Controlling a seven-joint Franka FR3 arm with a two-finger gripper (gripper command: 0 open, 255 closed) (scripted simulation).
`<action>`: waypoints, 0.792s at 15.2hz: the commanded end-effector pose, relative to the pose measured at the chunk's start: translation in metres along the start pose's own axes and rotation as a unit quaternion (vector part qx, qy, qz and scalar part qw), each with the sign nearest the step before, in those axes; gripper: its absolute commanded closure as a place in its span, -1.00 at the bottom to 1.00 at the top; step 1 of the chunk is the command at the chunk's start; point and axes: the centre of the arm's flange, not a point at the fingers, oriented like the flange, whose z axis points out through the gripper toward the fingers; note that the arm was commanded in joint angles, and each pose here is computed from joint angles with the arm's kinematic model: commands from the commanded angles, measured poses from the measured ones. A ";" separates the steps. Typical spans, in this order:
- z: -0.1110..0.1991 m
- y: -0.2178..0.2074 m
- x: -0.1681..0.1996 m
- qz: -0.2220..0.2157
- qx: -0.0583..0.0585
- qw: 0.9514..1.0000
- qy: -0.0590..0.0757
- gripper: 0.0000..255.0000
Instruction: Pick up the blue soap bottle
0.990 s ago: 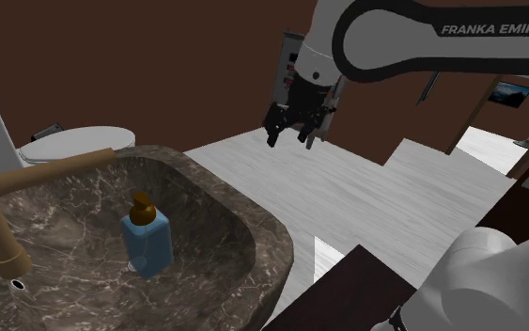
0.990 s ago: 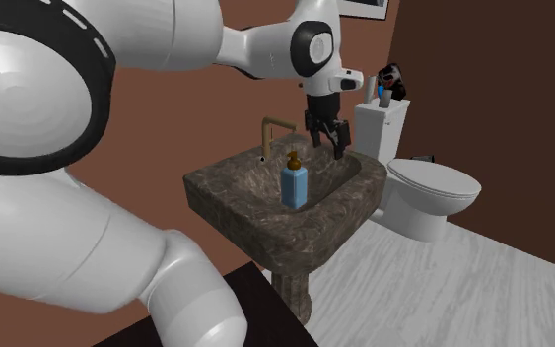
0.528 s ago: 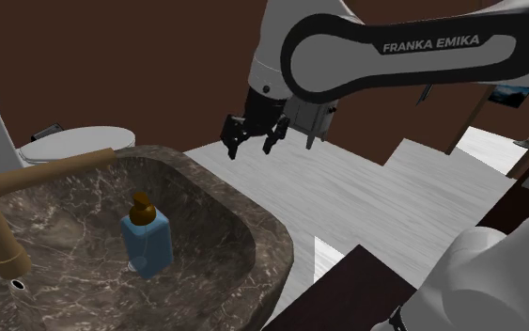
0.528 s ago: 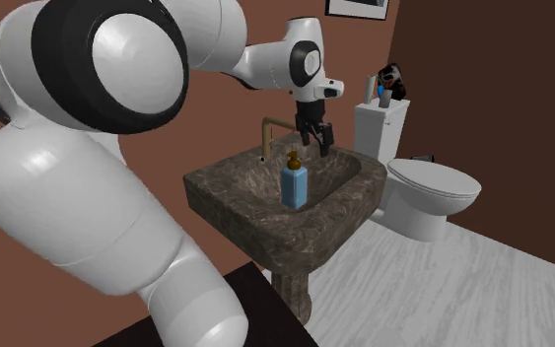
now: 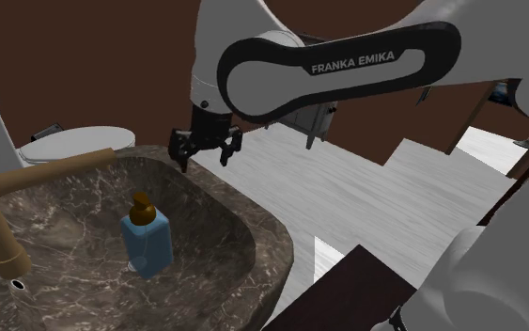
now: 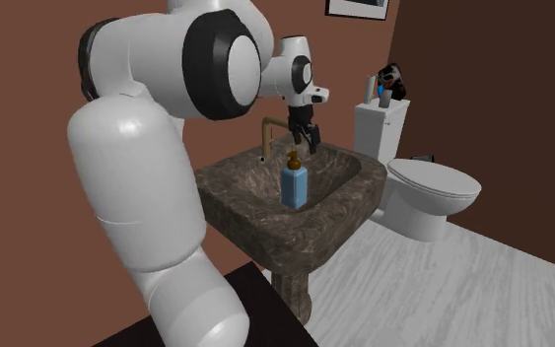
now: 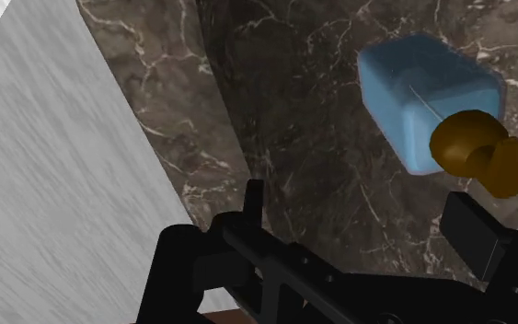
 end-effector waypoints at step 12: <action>0.063 -0.130 0.027 -0.001 0.005 1.000 -0.003 -1.00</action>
